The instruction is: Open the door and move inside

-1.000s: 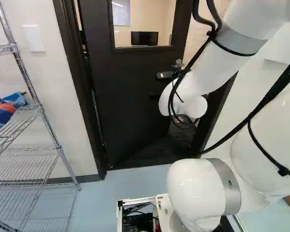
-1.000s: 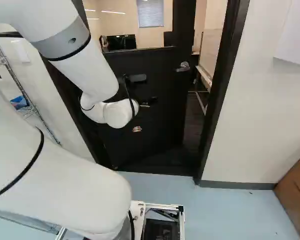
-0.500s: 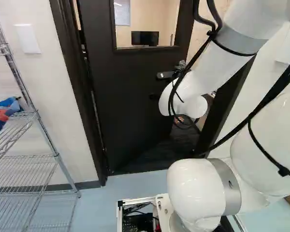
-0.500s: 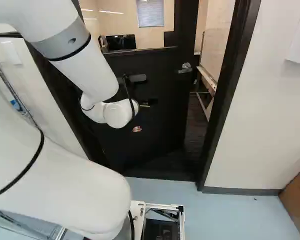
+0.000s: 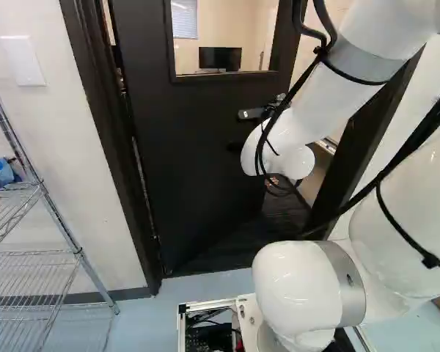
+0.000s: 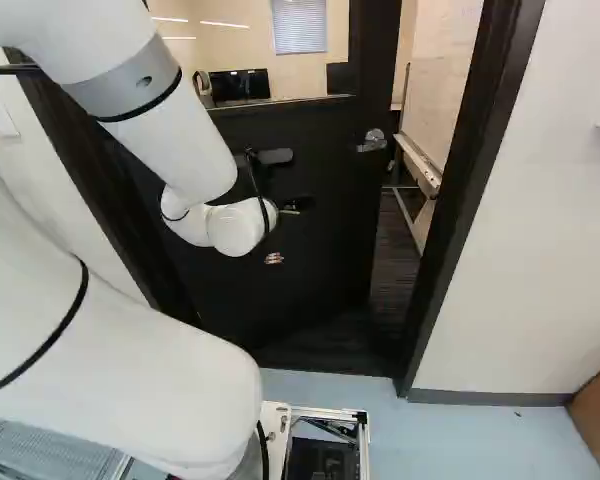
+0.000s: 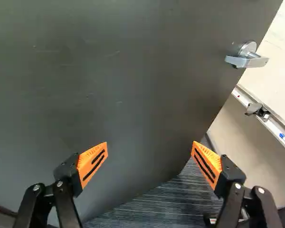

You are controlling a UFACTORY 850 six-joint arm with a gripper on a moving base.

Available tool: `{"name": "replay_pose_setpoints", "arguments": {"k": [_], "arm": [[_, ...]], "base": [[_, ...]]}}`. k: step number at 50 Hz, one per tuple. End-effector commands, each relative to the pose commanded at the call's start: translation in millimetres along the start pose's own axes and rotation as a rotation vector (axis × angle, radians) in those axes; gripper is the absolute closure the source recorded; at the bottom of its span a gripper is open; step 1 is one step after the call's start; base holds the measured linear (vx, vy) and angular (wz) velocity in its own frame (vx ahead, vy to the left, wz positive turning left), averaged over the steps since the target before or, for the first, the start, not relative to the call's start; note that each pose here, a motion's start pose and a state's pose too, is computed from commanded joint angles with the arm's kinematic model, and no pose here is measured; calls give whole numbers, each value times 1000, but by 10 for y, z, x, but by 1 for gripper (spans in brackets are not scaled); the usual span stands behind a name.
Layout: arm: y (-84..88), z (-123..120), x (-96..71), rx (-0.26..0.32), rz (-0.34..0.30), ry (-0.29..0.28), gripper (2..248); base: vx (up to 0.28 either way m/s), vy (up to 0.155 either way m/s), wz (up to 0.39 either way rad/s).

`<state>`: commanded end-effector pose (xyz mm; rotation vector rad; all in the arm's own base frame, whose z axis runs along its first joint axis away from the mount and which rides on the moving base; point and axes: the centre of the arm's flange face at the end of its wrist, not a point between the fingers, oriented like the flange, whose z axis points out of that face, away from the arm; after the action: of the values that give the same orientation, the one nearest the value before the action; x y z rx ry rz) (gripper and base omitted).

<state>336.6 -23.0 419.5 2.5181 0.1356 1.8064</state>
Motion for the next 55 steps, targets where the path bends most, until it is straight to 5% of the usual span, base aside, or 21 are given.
{"name": "replay_pose_setpoints", "arguments": {"k": [42,55], "arm": [[4,21,10,-1,2,-1,3],[28,50,23,-44,56,-1,3]], "base": [[72,2,-3],[0,0,0]]}}
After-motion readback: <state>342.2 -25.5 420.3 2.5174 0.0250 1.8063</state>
